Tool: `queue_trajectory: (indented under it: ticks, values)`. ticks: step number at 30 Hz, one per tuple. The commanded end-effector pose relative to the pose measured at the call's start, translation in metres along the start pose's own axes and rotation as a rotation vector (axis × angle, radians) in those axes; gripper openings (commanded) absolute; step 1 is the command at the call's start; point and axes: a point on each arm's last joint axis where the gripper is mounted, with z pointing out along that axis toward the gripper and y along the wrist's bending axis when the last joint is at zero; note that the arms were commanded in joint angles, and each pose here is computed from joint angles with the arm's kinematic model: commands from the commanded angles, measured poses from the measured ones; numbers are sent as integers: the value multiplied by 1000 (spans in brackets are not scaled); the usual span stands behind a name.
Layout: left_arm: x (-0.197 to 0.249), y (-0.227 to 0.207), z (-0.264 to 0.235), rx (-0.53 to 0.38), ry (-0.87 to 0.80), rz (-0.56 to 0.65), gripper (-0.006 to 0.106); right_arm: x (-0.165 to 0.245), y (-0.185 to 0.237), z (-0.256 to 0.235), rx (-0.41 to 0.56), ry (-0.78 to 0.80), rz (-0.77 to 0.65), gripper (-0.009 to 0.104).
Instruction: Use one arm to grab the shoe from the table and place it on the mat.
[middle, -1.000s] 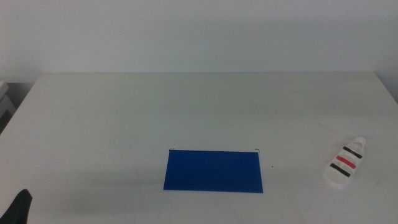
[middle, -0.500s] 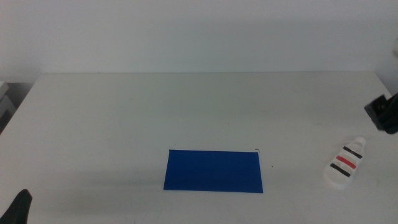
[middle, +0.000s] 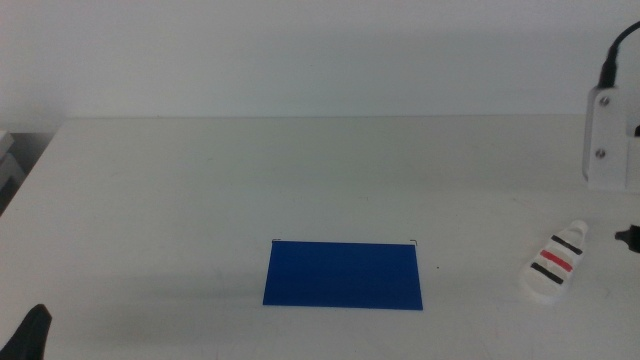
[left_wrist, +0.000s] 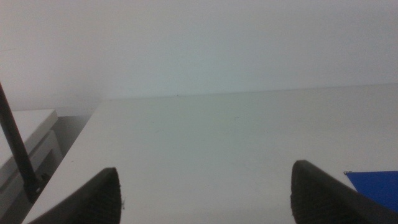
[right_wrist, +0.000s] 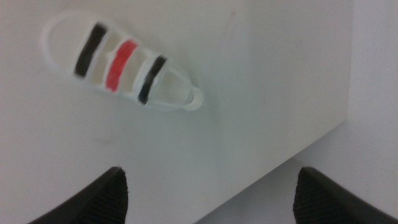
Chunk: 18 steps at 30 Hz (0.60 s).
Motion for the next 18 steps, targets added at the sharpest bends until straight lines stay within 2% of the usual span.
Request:
queue_trajectory:
  ticks: [1,4,8,10,13,17,18]
  values:
    - [-6,0,-1,-1,-85,-14,94,-1,-12,-13,78,-19,-97,92]
    - [-6,0,-1,-1,-85,-14,94,-1,-12,-13,80,-13,-126,92]
    - [-6,0,-1,-1,-85,-14,94,-2,-10,-13,60,-29,-94,92]
    - [-6,0,-1,-1,-85,-14,94,-2,-10,-13,57,-23,-133,92]
    - [-6,0,-1,-1,-85,-14,94,-2,-11,-12,65,-18,-341,92]
    - [-6,0,-1,-1,-85,-14,94,-1,-7,-11,19,-6,-692,92]
    - [-6,0,-1,-1,-85,-14,94,-1,-6,-10,9,-10,-737,92]
